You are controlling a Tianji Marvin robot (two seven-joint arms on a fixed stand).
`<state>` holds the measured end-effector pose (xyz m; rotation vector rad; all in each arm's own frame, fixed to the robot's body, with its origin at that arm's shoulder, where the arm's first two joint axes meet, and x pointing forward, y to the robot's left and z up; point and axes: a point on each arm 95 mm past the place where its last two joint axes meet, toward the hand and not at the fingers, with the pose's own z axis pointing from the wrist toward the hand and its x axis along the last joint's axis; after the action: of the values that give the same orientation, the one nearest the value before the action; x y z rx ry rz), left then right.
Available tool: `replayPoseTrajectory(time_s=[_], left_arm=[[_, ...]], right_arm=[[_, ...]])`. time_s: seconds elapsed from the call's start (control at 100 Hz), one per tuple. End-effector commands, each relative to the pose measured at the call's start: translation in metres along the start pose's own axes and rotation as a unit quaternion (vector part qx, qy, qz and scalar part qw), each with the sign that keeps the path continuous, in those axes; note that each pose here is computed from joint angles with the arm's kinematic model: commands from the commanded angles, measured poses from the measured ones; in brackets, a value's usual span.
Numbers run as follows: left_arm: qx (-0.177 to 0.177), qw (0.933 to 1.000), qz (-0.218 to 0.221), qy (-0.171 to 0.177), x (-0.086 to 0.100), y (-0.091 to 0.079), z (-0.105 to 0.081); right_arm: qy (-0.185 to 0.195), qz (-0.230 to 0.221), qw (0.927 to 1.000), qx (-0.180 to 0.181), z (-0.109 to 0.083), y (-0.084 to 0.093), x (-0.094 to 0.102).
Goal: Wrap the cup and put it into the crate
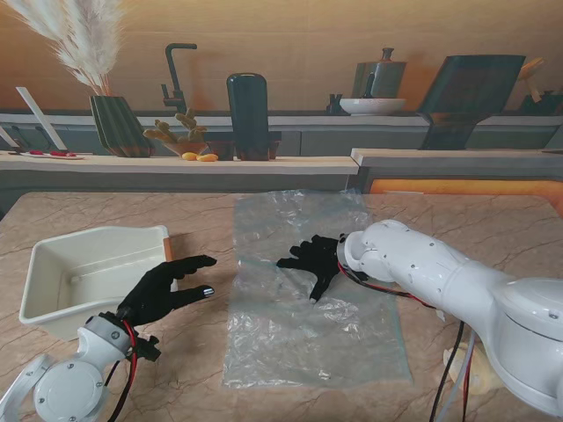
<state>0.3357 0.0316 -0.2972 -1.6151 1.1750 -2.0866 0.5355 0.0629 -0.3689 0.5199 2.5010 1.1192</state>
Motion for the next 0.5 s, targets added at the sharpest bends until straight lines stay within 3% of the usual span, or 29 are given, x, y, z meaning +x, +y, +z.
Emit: replayPoseTrajectory(time_s=[0.0, 0.27, 0.49], left_arm=[[0.001, 1.0000, -0.003, -0.003, -0.001, 0.002, -0.002], [0.002, 1.0000, -0.002, -0.003, -0.001, 0.002, -0.002], [-0.002, 1.0000, -0.003, -0.003, -0.001, 0.002, -0.001]], right_arm=[[0.011, -0.004, 0.9995, 0.028, 0.001, -0.024, 0.011], [0.006, -0.011, 0.9999, -0.010, -0.012, -0.017, 0.014], [-0.006, -0.012, 0.9997, -0.019, -0.016, -0.013, 0.012]])
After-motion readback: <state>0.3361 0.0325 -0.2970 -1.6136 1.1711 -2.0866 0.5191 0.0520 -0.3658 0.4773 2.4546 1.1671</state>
